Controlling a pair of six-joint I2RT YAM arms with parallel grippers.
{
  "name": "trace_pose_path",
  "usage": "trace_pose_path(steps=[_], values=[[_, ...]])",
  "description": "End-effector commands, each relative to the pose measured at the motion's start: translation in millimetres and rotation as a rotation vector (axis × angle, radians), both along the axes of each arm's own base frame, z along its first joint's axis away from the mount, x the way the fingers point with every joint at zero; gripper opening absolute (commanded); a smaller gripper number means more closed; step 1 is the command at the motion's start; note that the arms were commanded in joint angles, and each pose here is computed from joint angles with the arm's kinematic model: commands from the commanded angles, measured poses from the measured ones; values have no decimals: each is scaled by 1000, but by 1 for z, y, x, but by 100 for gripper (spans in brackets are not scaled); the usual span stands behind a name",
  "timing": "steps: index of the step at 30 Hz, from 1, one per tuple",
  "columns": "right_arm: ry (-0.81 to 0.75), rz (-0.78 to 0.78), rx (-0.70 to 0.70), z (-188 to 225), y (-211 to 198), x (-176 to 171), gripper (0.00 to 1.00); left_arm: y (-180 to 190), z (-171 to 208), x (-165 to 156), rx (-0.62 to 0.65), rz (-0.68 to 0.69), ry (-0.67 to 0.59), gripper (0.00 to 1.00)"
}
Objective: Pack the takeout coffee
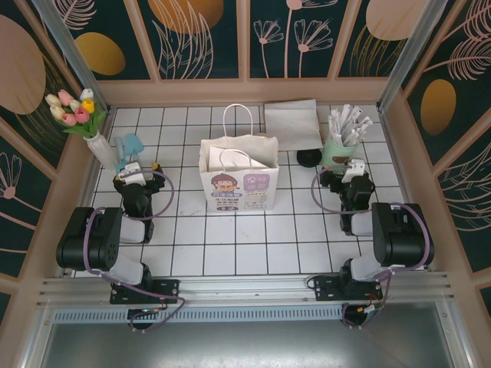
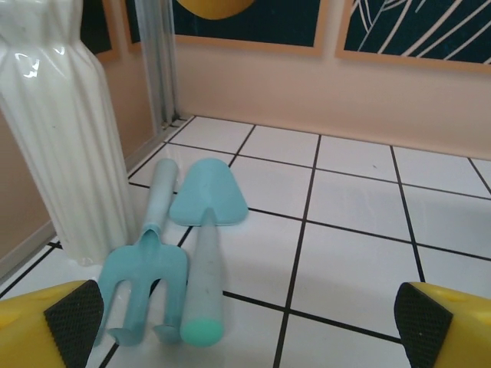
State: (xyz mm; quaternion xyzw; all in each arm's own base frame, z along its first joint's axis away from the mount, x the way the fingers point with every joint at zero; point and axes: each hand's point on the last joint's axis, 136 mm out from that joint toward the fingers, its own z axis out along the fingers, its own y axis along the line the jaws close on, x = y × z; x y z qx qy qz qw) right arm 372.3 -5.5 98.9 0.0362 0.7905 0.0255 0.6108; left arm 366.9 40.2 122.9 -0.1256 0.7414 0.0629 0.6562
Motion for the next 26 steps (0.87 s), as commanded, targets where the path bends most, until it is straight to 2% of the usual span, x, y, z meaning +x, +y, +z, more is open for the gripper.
trace_pose_path(steps=[1, 4, 10, 11, 13, 26], values=[[-178, -38, 0, 30, -3, -9, 99, 7, 17, -3, -18, 41, -77, 99], [-110, -66, 24, 22, -10, 5, 99, 6, 17, -4, -19, 38, -81, 99], [-111, -29, 35, 22, -7, 4, 99, -1, 16, 1, -6, -8, -64, 99], [-101, 42, 32, 21, 3, 6, 99, -4, 16, 2, -1, -24, -60, 99], [-107, 66, 42, 22, 4, 4, 99, -7, 15, 4, 4, -47, -55, 99], [-109, 64, 38, 22, 4, 5, 99, -11, 15, 5, 8, -68, -51, 99]])
